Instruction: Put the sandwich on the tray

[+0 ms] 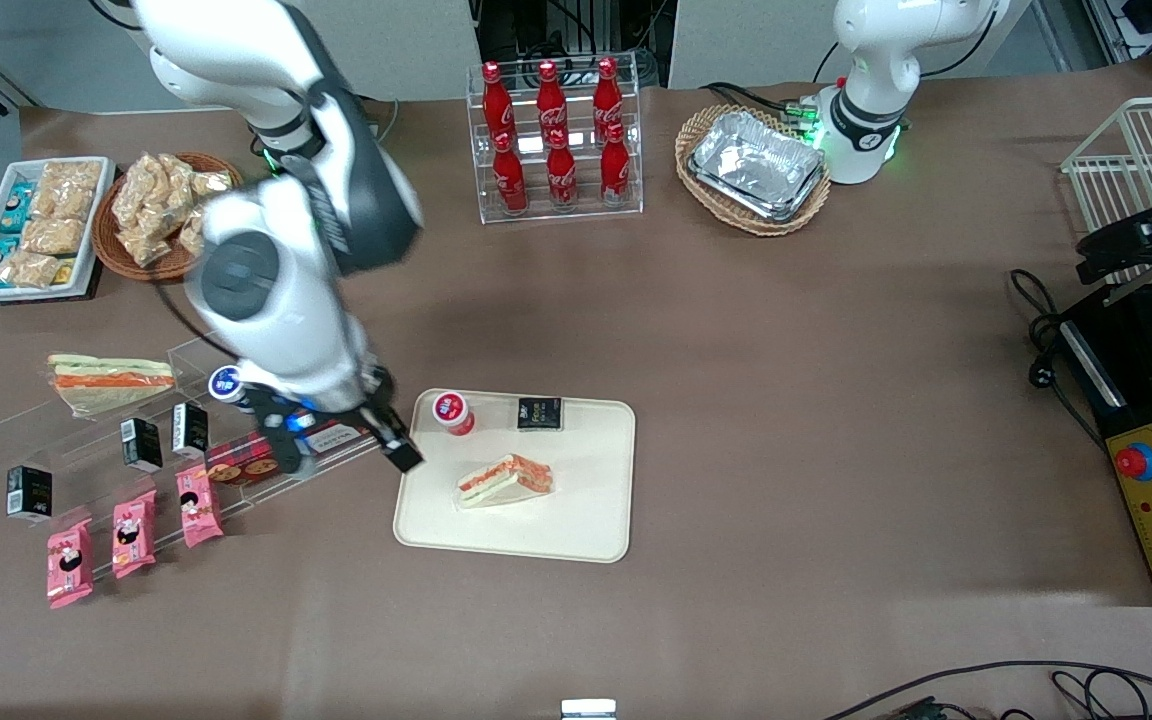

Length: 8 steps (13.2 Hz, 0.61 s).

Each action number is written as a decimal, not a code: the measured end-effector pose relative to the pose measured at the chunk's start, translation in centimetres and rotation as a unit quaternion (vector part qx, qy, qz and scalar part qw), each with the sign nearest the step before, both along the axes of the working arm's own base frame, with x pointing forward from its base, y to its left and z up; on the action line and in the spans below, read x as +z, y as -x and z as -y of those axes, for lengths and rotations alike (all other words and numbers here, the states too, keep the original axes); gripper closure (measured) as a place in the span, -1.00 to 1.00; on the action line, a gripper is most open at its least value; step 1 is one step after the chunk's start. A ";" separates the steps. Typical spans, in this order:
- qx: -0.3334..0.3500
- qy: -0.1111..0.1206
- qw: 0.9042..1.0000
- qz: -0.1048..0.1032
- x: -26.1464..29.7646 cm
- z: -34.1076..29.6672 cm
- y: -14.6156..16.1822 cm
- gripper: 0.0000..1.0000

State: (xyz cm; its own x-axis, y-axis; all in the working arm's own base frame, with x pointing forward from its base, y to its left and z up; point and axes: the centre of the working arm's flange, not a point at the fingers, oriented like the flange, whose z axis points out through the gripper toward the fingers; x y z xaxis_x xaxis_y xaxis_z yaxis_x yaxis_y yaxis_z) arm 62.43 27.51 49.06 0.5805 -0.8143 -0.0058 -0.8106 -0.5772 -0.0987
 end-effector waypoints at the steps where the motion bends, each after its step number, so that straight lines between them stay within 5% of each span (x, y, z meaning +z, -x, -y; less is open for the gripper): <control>1: 0.037 -0.011 0.999 -0.001 2.0 1.6 0.3 -1.00; 3: 0.135 -0.015 0.991 0.010 5.9 5.1 0.9 -1.00; 8: 0.333 0.054 0.941 0.011 11.2 13.9 2.6 -1.00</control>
State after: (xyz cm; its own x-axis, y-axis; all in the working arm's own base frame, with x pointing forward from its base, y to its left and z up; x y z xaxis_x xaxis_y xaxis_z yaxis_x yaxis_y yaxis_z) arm 59.86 13.61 60.27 0.9615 -0.2648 0.0734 -0.2639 -0.9643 -0.0222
